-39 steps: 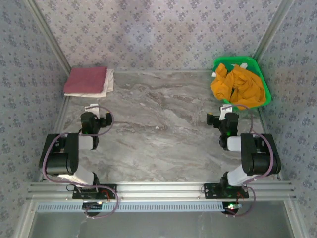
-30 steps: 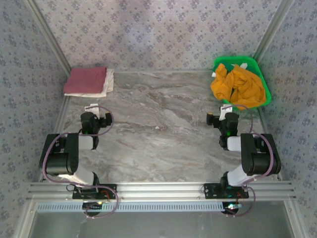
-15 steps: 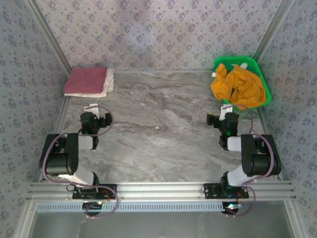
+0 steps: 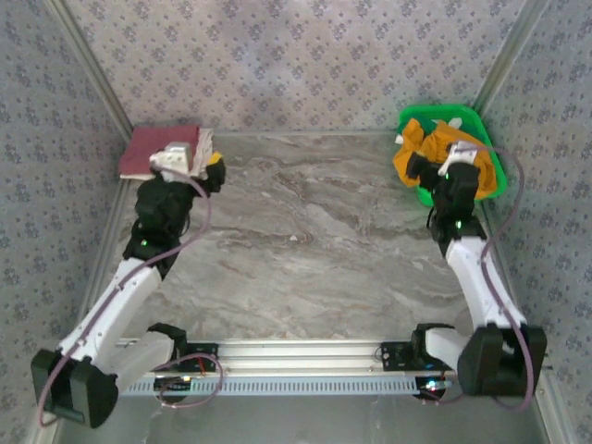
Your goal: Fold and stack the t-shirts
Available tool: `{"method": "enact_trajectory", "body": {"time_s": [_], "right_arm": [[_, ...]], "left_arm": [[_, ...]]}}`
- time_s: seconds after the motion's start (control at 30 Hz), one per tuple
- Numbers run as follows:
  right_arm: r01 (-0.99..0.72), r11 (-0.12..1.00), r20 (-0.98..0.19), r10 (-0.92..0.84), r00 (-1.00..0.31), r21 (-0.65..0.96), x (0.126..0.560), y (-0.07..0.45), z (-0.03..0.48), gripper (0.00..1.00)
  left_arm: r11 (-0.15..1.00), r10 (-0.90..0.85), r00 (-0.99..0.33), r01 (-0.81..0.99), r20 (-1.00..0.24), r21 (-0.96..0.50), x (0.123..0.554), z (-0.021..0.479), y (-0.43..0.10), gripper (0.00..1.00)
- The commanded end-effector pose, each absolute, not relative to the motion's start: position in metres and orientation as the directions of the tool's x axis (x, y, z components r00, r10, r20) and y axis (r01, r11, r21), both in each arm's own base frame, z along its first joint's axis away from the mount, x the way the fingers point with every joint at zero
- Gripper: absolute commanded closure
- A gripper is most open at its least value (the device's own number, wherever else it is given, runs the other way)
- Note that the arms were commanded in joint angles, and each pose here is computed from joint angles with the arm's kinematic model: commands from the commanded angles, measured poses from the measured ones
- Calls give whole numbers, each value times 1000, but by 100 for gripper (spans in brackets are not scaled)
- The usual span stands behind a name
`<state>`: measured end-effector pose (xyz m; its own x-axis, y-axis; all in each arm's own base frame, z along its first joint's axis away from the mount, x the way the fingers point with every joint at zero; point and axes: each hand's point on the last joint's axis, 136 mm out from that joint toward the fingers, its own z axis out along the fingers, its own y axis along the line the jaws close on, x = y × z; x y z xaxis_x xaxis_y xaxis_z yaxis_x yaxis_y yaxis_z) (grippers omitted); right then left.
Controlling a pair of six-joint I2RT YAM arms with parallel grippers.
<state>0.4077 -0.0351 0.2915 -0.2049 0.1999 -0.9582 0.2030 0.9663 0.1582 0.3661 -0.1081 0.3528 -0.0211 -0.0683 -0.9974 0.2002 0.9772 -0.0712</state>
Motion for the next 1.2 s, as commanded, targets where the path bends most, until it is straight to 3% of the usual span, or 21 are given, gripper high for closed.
{"method": "enact_trajectory", "body": {"time_s": [0.0, 0.2, 0.43, 0.63, 0.7, 0.8, 0.93, 1.17], "right_arm": [[267, 948, -835, 287, -469, 175, 423, -37, 232, 1], [295, 931, -716, 355, -602, 214, 469, -44, 203, 9], [302, 929, -629, 367, -685, 213, 499, -47, 161, 15], [301, 922, -596, 386, -704, 242, 522, -58, 137, 36], [295, 922, -585, 386, -713, 250, 529, -56, 135, 48], [283, 924, -599, 383, -703, 258, 535, -56, 142, 74], [268, 924, -635, 382, -672, 272, 536, -53, 169, 98], [258, 935, -780, 345, -522, 242, 505, -49, 278, 100]], "left_arm": [[939, 114, -225, 344, -968, 31, 382, 303, -172, 4], [802, 233, -293, 597, -927, 13, 398, 268, -283, 4], [737, 208, -375, 667, -903, -107, 404, 221, -341, 9], [733, 188, -388, 667, -902, -135, 397, 207, -344, 12], [740, 196, -387, 662, -901, -124, 395, 205, -340, 13], [749, 202, -373, 654, -906, -102, 392, 211, -333, 13], [772, 178, -347, 630, -921, -88, 390, 225, -321, 13], [792, 60, -267, 599, -962, -117, 377, 277, -296, 12]]}}
